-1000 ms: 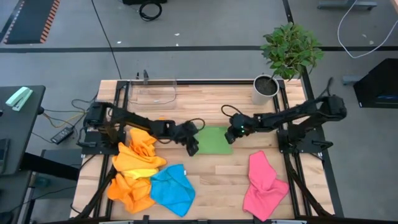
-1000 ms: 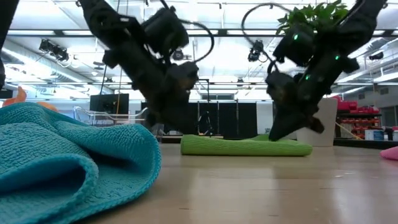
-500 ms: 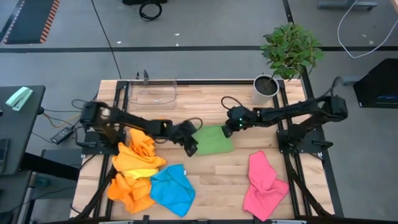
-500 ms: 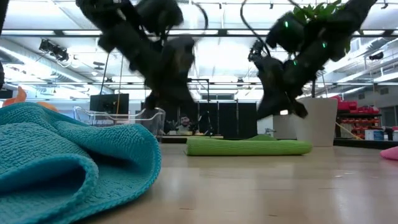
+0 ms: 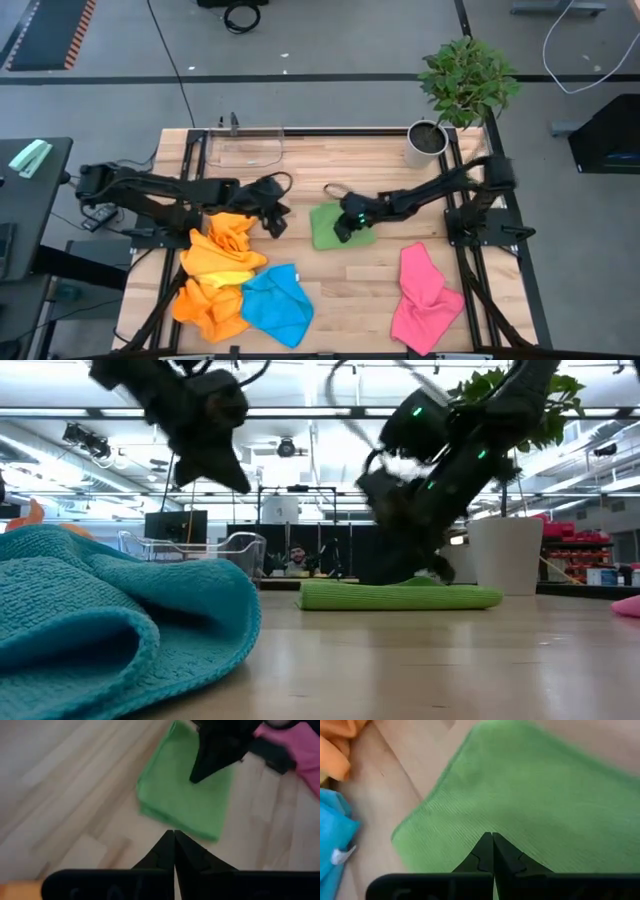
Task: Fold microfiber towels
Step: Fold the green towel
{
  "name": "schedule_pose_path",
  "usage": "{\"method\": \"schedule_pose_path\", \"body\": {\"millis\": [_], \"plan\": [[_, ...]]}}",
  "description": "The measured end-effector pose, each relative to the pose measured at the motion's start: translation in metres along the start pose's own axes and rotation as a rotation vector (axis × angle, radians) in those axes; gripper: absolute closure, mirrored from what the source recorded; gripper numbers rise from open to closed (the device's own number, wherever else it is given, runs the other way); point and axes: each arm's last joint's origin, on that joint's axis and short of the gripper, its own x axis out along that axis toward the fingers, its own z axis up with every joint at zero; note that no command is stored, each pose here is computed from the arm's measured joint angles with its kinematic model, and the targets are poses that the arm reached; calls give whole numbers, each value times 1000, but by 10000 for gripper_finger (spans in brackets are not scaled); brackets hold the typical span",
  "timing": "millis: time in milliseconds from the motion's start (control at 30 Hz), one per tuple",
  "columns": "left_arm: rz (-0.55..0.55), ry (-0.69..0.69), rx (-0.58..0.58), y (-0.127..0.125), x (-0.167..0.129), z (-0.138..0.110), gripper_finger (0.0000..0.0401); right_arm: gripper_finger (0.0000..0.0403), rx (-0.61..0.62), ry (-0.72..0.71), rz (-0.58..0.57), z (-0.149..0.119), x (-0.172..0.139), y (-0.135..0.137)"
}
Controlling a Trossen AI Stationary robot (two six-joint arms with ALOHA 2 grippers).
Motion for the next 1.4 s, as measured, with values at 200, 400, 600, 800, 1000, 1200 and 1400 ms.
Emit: {"method": "schedule_pose_path", "body": {"millis": [200, 400, 600, 800, 1000, 1200, 1400], "plan": [[-16, 10, -74, 8, -9, -24, 392, 401, -22, -5, -29, 6, 23, 2], [-35, -7, -128, 16, -23, -36, 385, 401, -32, -41, -73, 32, 33, -14], [-60, -48, -140, 17, -35, -34, 394, 401, -48, -98, -156, 70, 27, -50], [-57, -53, -140, 18, -39, -34, 381, 401, -85, -121, -178, 98, 21, -85], [-59, -57, -144, 18, -39, -33, 394, 401, -190, -108, -142, 112, 15, -109], [-48, -63, -154, 20, -39, -32, 379, 401, -284, -102, -38, 120, 11, -115], [-30, -81, -178, 25, -38, -28, 391, 401, -295, -106, -9, 140, -21, -80]]}}
